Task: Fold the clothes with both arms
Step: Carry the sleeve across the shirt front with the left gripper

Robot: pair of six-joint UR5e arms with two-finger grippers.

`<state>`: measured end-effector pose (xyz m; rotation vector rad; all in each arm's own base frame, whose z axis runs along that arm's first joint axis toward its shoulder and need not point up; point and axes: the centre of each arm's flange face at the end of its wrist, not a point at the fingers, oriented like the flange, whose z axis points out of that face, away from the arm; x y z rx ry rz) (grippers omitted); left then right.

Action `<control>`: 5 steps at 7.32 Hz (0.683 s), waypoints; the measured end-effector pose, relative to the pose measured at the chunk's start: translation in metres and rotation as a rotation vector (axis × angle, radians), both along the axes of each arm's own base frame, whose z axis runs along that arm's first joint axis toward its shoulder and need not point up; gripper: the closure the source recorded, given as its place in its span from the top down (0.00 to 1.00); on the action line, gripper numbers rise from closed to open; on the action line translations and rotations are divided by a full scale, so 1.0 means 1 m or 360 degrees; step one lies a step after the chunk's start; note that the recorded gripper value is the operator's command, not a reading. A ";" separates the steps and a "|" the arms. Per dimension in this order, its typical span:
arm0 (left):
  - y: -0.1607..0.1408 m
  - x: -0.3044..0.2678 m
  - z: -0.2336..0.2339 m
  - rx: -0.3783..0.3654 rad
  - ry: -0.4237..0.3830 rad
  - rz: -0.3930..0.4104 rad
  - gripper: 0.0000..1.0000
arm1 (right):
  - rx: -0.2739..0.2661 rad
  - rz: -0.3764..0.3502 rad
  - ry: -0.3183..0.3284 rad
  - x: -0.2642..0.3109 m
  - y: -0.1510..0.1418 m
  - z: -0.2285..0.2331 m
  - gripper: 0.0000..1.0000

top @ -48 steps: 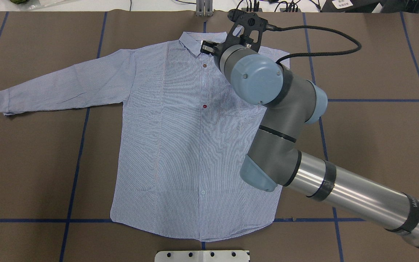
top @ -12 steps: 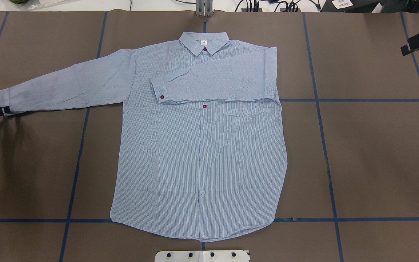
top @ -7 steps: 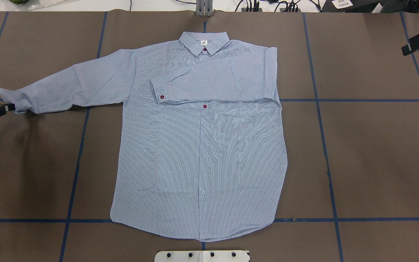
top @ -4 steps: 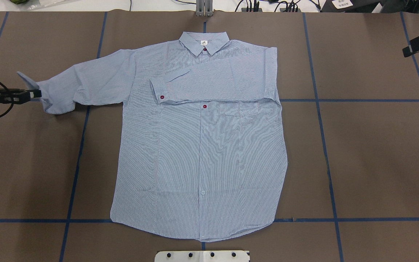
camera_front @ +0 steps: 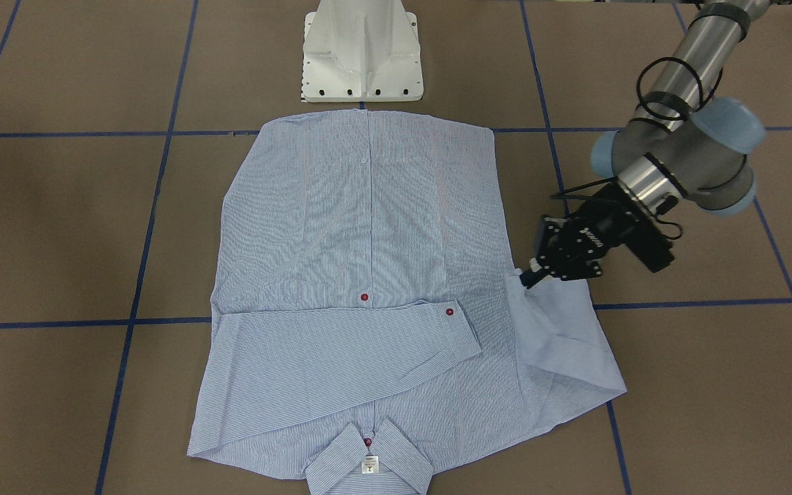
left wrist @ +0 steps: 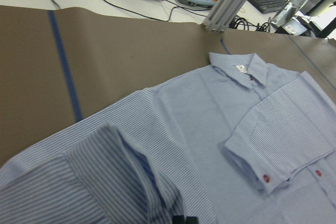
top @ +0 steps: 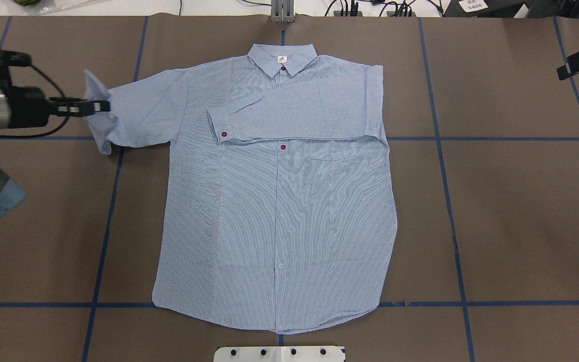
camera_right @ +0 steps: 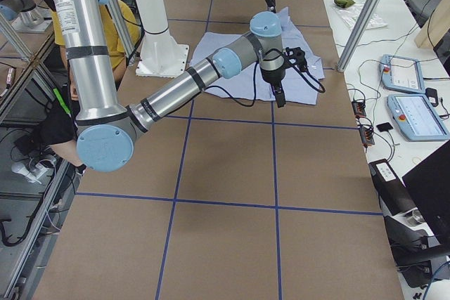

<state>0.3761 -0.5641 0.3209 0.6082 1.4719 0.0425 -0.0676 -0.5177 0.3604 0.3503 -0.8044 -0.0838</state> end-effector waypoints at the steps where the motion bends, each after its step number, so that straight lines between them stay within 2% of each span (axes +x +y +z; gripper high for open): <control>1: -0.003 0.037 -0.056 -0.0065 0.0011 0.0033 0.00 | -0.0003 0.0000 0.0001 0.000 0.000 0.001 1.00; 3: -0.001 0.087 -0.130 -0.0171 0.0000 0.0011 0.00 | -0.0010 0.0000 0.0002 0.000 -0.001 0.003 1.00; 5: 0.017 0.134 -0.171 -0.0252 -0.0036 -0.0043 0.00 | -0.0012 0.0000 0.0003 0.000 -0.001 0.004 1.00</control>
